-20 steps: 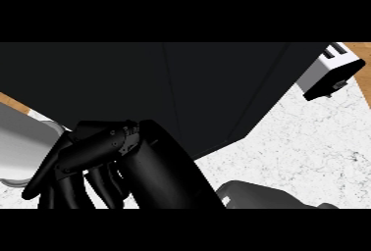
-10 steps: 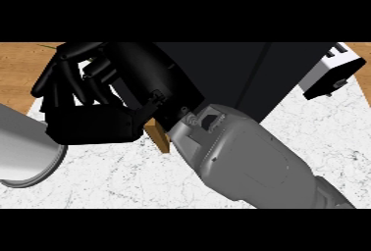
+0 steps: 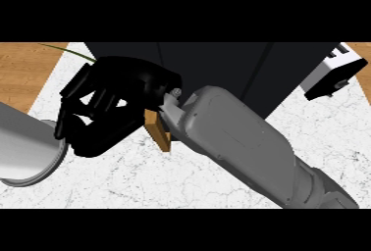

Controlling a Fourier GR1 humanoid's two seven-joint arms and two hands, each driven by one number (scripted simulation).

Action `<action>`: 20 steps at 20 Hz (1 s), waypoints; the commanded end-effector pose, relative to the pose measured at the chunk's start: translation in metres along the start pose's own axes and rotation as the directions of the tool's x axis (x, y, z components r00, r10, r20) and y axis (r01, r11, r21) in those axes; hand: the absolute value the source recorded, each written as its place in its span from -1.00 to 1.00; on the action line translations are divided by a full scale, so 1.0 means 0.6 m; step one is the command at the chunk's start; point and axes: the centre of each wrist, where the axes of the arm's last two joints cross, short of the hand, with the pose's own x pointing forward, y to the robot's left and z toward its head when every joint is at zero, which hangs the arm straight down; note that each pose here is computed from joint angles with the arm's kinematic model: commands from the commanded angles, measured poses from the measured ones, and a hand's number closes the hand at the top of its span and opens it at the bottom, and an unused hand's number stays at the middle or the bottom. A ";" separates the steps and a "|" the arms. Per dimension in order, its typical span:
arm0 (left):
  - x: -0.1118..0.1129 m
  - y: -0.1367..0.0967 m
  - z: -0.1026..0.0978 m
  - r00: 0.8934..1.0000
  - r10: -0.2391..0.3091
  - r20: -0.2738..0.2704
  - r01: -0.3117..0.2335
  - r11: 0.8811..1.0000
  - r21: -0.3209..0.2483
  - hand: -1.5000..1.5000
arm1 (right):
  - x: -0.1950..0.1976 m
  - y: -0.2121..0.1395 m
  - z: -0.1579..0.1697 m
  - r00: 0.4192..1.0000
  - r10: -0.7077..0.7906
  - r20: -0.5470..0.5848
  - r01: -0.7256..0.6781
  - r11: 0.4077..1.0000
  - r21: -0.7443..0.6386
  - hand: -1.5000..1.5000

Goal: Pick up the wine, place it into the cabinet and close the cabinet

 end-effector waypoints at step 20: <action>0.040 0.045 -0.002 0.992 -0.056 0.114 0.053 0.998 0.037 -1.00 | -0.104 -0.157 0.008 0.968 -0.242 0.060 0.241 0.970 0.027 1.00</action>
